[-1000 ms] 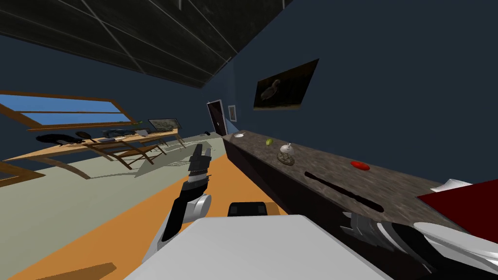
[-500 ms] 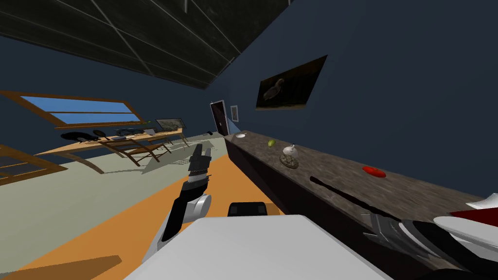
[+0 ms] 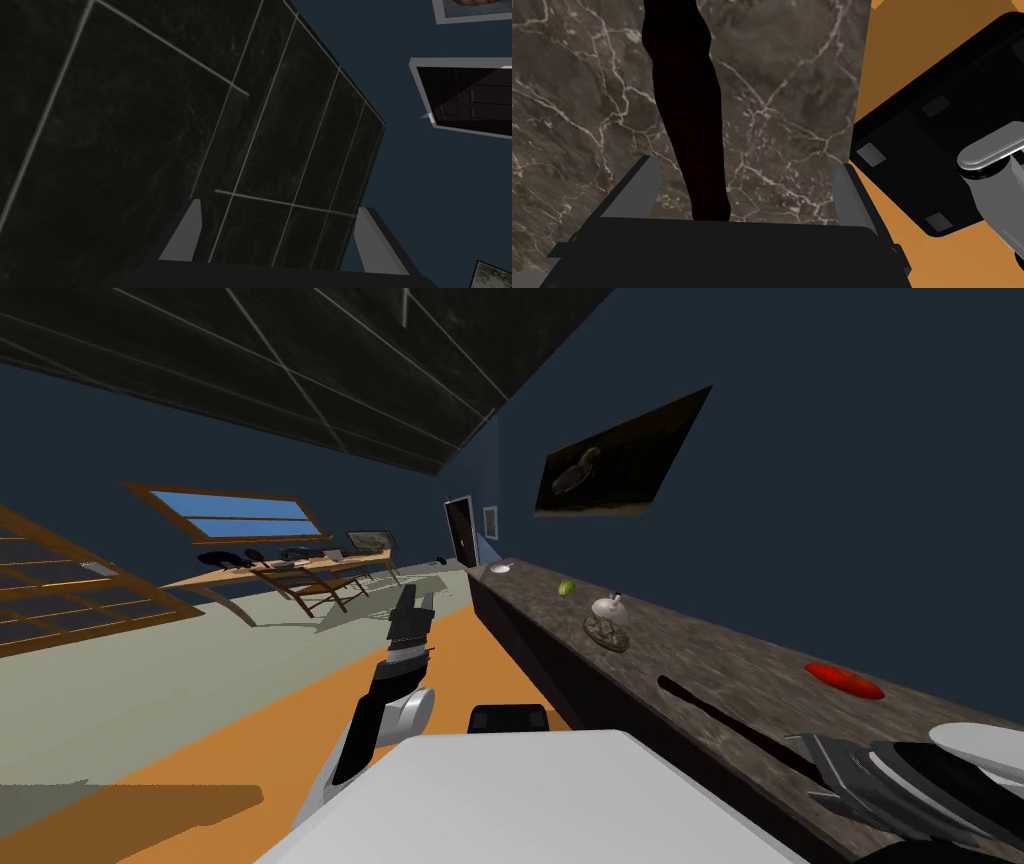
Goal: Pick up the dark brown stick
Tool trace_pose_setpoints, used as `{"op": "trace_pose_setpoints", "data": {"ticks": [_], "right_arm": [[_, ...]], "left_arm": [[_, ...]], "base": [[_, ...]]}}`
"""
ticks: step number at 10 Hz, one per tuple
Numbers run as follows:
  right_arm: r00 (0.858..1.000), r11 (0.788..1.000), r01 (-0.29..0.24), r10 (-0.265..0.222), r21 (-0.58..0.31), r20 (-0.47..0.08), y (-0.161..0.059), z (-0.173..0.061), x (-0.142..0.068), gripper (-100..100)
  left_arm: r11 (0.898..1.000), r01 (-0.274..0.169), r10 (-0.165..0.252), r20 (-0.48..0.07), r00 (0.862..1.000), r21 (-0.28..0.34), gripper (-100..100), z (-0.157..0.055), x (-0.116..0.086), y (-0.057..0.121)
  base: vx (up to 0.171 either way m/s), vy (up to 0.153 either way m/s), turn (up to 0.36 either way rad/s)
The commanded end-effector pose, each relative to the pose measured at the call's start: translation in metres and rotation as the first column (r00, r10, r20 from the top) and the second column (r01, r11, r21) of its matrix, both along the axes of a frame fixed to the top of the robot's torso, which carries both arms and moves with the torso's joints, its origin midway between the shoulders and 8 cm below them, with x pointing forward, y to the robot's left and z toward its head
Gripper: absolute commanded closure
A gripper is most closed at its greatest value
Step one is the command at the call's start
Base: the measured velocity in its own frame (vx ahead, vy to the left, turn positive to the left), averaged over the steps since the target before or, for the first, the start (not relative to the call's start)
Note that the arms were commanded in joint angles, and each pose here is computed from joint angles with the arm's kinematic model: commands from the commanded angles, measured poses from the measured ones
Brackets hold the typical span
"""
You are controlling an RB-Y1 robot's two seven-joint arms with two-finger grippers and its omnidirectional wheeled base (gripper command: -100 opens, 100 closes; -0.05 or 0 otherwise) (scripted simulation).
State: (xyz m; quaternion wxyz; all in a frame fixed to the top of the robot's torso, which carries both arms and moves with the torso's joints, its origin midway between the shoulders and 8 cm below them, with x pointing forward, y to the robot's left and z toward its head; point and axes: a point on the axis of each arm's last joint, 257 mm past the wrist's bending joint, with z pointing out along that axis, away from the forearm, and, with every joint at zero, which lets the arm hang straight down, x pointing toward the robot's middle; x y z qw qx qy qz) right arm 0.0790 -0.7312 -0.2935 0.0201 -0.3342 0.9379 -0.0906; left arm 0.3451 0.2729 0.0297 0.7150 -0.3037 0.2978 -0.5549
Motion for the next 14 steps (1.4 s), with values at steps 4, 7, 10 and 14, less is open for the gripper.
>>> {"op": "trace_pose_setpoints", "data": {"ticks": [4,7,10,14], "right_arm": [[0.996,0.997,-0.013,0.02,0.08,-0.084,0.03,-0.022,-0.04,-100],[0.997,0.997,-0.005,0.011,0.072,-0.08,0.034,-0.024,-0.032,-100],[0.997,0.998,0.021,-0.016,0.057,-0.078,0.043,-0.026,-0.028,-100],[0.996,0.997,0.046,-0.042,0.056,-0.075,0.06,-0.032,-0.024,-100]], "left_arm": [[1.0,0.0,0.0,0.0,1.0,0.0,0,0.0,0.0,0.0],[1.0,0.0,0.0,0.0,1.0,0.0,0,0.0,0.0,0.0],[1.0,0.0,0.0,0.0,1.0,0.0,0,0.0,0.0,0.0],[1.0,0.0,0.0,0.0,1.0,0.0,0,0.0,0.0,0.0]], "base": [[0.115,-0.152,0.129],[0.0,-0.029,0.036],[-0.068,-0.074,0.107],[-0.058,-0.045,0.071]]}}
